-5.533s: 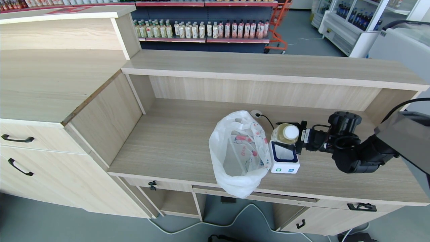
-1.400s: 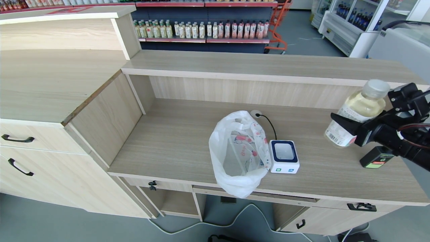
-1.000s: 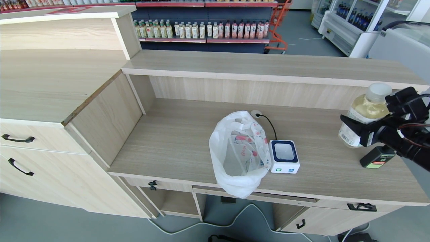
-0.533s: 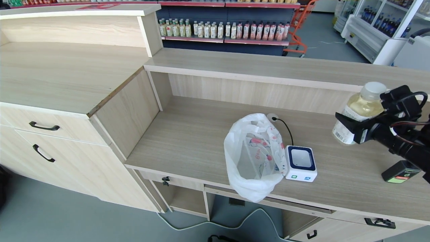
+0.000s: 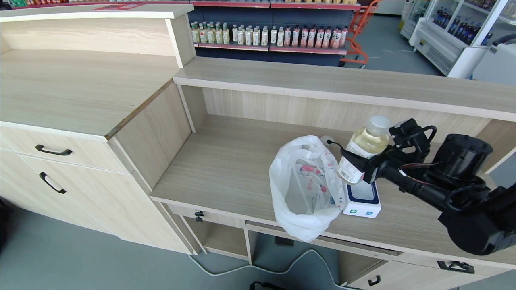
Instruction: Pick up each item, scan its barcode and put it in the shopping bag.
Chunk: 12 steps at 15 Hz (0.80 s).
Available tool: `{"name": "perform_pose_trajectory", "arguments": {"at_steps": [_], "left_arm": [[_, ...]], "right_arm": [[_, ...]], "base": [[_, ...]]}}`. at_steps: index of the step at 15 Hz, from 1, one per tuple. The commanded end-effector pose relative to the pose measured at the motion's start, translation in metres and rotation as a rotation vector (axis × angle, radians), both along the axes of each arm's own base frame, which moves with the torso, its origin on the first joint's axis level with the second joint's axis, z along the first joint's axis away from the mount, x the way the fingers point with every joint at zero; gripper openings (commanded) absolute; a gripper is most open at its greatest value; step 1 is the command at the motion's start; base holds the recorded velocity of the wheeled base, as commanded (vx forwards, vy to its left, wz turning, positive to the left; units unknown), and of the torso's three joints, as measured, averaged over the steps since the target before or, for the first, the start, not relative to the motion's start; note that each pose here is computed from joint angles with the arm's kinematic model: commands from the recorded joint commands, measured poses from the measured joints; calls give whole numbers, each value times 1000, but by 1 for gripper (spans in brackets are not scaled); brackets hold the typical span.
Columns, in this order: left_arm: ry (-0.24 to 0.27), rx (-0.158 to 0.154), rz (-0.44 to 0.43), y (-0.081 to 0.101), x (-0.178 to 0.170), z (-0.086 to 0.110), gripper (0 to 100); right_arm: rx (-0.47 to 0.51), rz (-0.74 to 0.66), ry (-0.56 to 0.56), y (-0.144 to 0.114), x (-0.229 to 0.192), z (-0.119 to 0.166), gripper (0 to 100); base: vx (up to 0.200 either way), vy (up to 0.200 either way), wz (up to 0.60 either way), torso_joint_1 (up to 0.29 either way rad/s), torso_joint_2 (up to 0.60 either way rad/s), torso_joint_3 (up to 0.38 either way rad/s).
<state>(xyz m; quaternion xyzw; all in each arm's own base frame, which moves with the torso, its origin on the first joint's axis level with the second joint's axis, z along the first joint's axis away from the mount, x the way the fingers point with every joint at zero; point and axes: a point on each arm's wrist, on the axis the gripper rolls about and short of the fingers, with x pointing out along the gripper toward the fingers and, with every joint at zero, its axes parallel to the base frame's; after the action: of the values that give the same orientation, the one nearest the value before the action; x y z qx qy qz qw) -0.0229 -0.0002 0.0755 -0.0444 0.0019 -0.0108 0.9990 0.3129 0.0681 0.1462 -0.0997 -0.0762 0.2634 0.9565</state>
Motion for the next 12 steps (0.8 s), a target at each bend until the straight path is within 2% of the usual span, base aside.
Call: {"name": "perform_pose_trajectory", "arguments": {"at_steps": [1,7,12], "left_arm": [[0,0,0,0,0,0,100],[-1,0,0,0,0,0,100],[-1,0,0,0,0,0,100]], "right_arm": [[-9,59,61,19,14,-30,0],[7,136,121,48,29,-68,0],[-10,195,165,51,34,-98,0]], "base": [[0,0,0,0,0,0],[0,0,0,0,0,0],[0,0,0,0,0,0]]}}
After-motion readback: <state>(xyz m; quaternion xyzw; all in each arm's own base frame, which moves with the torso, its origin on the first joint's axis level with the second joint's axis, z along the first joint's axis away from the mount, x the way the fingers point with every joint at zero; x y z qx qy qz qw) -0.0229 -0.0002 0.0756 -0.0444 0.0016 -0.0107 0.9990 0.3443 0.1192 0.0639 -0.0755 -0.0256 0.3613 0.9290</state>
